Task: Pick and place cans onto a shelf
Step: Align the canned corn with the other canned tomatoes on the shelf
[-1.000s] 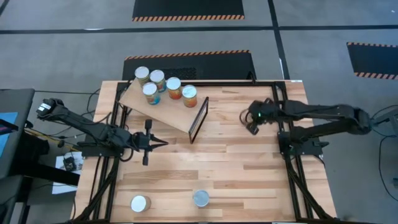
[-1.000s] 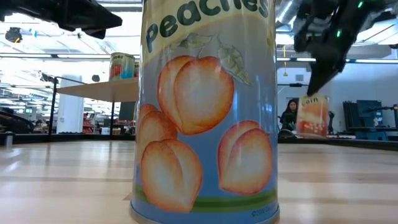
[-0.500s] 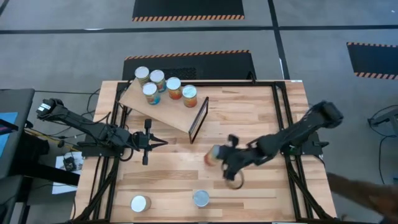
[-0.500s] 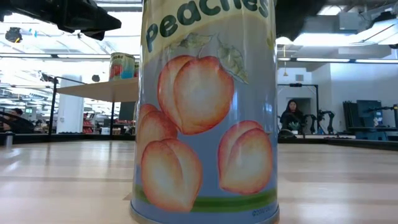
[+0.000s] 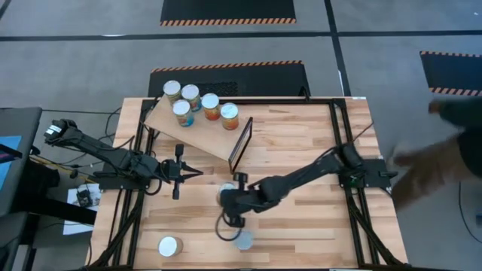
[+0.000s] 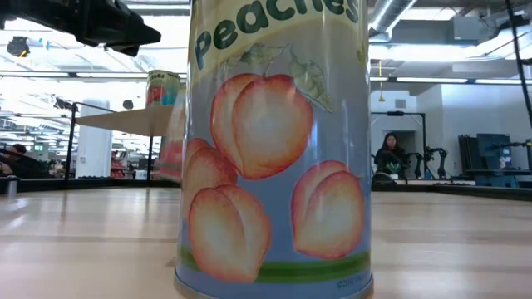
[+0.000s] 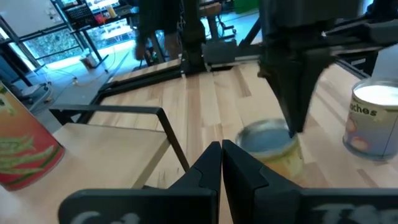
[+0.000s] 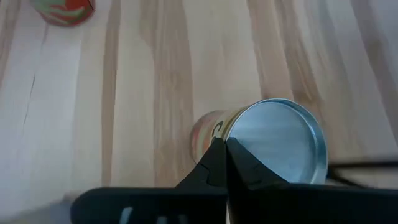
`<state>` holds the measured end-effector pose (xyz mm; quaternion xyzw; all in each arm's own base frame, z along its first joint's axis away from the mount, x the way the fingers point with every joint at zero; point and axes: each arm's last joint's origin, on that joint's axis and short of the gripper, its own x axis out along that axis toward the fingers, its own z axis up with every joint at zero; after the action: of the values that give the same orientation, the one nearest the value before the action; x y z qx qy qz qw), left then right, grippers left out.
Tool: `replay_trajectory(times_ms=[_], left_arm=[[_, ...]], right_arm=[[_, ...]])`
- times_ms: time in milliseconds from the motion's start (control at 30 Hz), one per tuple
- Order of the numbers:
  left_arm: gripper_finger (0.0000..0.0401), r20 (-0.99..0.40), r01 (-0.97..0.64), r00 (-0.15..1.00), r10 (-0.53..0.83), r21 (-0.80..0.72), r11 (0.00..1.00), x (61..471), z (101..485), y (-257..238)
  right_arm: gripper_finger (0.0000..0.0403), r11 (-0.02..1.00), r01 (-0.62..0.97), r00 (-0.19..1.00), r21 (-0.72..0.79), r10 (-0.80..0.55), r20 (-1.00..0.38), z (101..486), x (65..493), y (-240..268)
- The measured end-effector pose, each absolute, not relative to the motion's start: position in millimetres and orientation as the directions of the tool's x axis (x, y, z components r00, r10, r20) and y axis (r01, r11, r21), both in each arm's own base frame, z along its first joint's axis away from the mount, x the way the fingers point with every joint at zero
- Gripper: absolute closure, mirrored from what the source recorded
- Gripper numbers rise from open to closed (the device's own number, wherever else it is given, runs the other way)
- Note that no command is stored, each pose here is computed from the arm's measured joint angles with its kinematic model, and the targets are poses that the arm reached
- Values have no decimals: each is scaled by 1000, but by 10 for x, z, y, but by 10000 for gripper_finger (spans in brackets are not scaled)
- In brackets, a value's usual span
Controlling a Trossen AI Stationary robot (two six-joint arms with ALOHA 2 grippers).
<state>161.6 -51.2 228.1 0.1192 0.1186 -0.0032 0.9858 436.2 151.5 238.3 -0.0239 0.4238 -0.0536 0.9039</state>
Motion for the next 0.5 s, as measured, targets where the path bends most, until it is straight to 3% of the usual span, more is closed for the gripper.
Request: replay_trajectory(times_ms=[333, 500], left_arm=[[397, -259, 37, 966, 24, 229, 973, 1610, 2256, -510], [397, -260, 37, 965, 24, 228, 973, 1610, 2255, -510]], right_arm=[[394, 989, 60, 616, -132, -141, -775, 2180, 4749, 1311], [373, 989, 83, 639, -120, -145, -755, 2212, 4789, 1266]])
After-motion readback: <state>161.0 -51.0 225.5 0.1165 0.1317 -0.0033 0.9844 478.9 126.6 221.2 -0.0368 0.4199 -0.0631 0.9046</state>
